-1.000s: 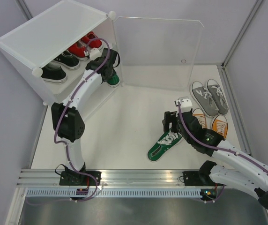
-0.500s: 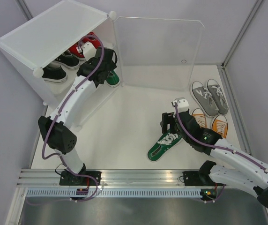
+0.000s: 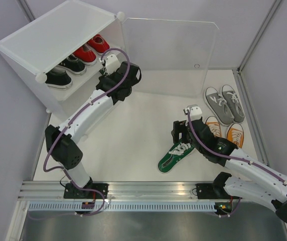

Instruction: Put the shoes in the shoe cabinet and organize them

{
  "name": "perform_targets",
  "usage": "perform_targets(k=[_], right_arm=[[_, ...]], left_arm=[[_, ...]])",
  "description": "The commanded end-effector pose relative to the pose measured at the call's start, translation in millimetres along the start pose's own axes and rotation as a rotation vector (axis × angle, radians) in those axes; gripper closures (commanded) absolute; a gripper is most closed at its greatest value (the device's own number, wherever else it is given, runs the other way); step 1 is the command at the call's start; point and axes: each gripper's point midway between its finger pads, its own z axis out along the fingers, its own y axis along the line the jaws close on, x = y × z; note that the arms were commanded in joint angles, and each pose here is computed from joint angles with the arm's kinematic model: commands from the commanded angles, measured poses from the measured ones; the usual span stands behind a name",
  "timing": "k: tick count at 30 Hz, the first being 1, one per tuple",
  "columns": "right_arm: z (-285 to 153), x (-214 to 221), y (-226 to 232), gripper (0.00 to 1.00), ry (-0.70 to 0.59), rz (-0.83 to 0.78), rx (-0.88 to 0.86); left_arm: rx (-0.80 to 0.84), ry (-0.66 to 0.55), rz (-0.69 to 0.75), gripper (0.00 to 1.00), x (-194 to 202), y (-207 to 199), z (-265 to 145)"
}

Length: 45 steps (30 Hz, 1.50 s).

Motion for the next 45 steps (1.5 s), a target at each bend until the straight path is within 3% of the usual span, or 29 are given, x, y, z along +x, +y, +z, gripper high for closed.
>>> perform_targets(k=[1, 13, 18, 22, 25, 29, 36, 45], right_arm=[[-0.9, -7.5, 3.0, 0.16, -0.033, 0.009, -0.02], [-0.7, -7.1, 4.1, 0.17, -0.035, 0.009, -0.028], [0.0, -5.7, 4.0, 0.17, -0.031, 0.006, -0.027], [0.0, -6.7, 4.5, 0.17, -0.036, 0.008, -0.029], [0.7, -6.4, 4.6, 0.17, -0.034, 0.007, -0.028], [0.1, -6.0, 4.4, 0.17, -0.037, 0.007, -0.029], [0.3, -5.4, 4.0, 0.17, -0.035, 0.006, -0.029], [4.0, -1.9, 4.6, 0.17, -0.021, 0.001, -0.026]], left_arm=[[-0.076, -0.046, 0.031, 0.0, 5.8, 12.8, 13.2], [-0.163, -0.054, 0.096, 0.04, 34.6, 2.0, 55.7], [-0.195, -0.076, 0.101, 0.12, 31.4, 4.6, 65.6], [-0.205, -0.076, 0.095, 0.26, 24.6, 8.1, 72.6], [-0.212, -0.094, 0.115, 0.55, 16.8, 7.6, 73.0], [-0.221, -0.111, 0.118, 0.69, 6.9, 7.9, 76.3], [-0.264, -0.157, 0.105, 0.71, -19.4, 12.3, 95.1], [-0.257, -0.17, 0.113, 0.59, -19.9, 10.5, 128.3]])
